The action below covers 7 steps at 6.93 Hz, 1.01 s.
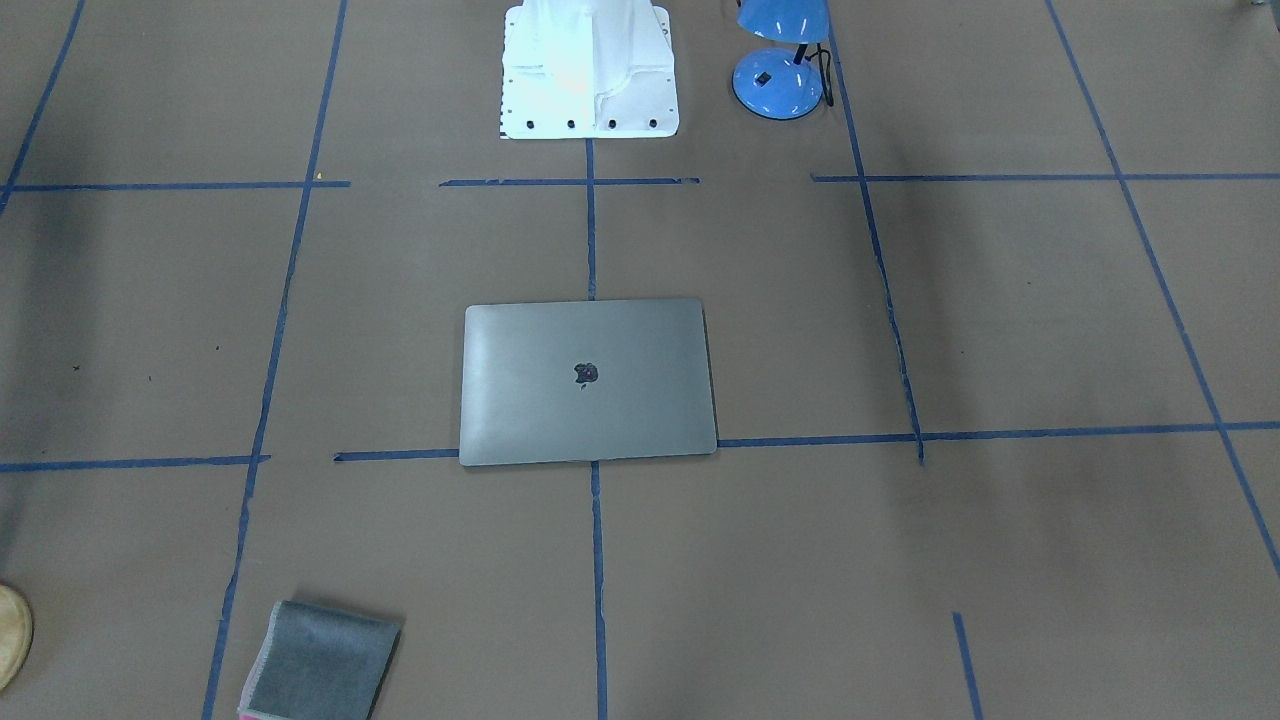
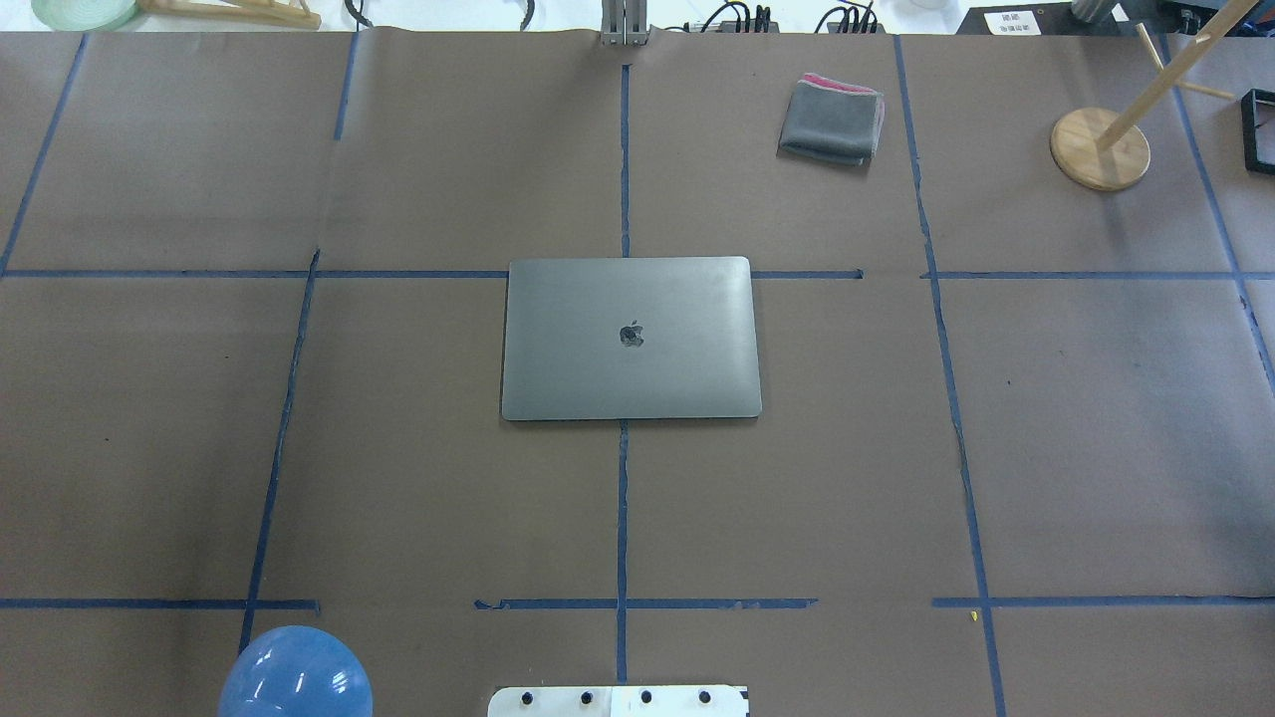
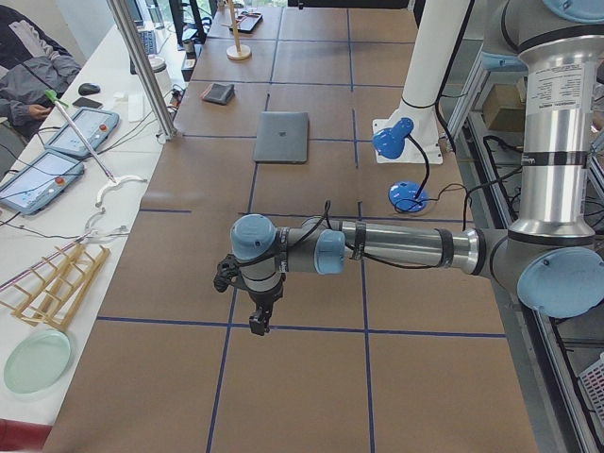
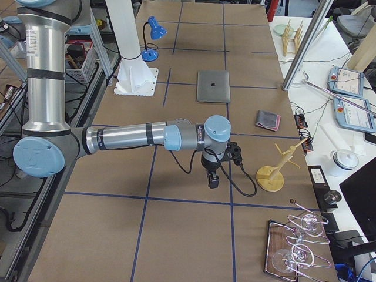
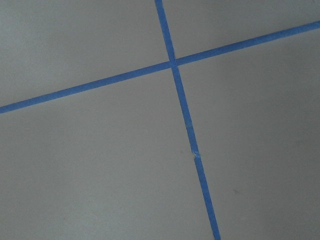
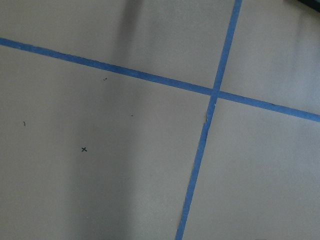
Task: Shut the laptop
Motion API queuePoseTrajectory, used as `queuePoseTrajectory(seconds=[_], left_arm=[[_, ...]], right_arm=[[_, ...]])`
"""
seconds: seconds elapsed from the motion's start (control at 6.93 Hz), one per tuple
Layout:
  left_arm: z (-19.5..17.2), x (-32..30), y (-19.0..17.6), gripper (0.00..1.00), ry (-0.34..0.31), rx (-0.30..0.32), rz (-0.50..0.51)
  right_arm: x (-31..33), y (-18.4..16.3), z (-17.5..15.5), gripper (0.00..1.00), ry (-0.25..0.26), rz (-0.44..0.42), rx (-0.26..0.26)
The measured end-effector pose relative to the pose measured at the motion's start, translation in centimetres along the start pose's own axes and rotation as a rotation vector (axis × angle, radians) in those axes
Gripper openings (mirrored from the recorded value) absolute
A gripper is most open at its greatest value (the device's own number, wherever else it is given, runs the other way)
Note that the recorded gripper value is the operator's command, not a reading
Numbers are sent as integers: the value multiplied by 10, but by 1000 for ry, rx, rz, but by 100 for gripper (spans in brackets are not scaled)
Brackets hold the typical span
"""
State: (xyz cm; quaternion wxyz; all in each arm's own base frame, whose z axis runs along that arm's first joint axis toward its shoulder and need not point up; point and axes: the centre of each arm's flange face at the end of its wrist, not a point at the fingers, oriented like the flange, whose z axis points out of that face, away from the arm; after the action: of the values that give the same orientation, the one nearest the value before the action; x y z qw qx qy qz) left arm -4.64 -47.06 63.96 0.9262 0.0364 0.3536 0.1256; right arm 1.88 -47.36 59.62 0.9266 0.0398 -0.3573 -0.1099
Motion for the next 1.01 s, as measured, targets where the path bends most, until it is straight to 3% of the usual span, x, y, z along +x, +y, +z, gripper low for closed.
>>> queuePoseTrajectory(seconds=[1.01], left_arm=[[2,0,1,100,0,-3,-3]], right_arm=[[-1,0,-1,100,-1,-1,2]])
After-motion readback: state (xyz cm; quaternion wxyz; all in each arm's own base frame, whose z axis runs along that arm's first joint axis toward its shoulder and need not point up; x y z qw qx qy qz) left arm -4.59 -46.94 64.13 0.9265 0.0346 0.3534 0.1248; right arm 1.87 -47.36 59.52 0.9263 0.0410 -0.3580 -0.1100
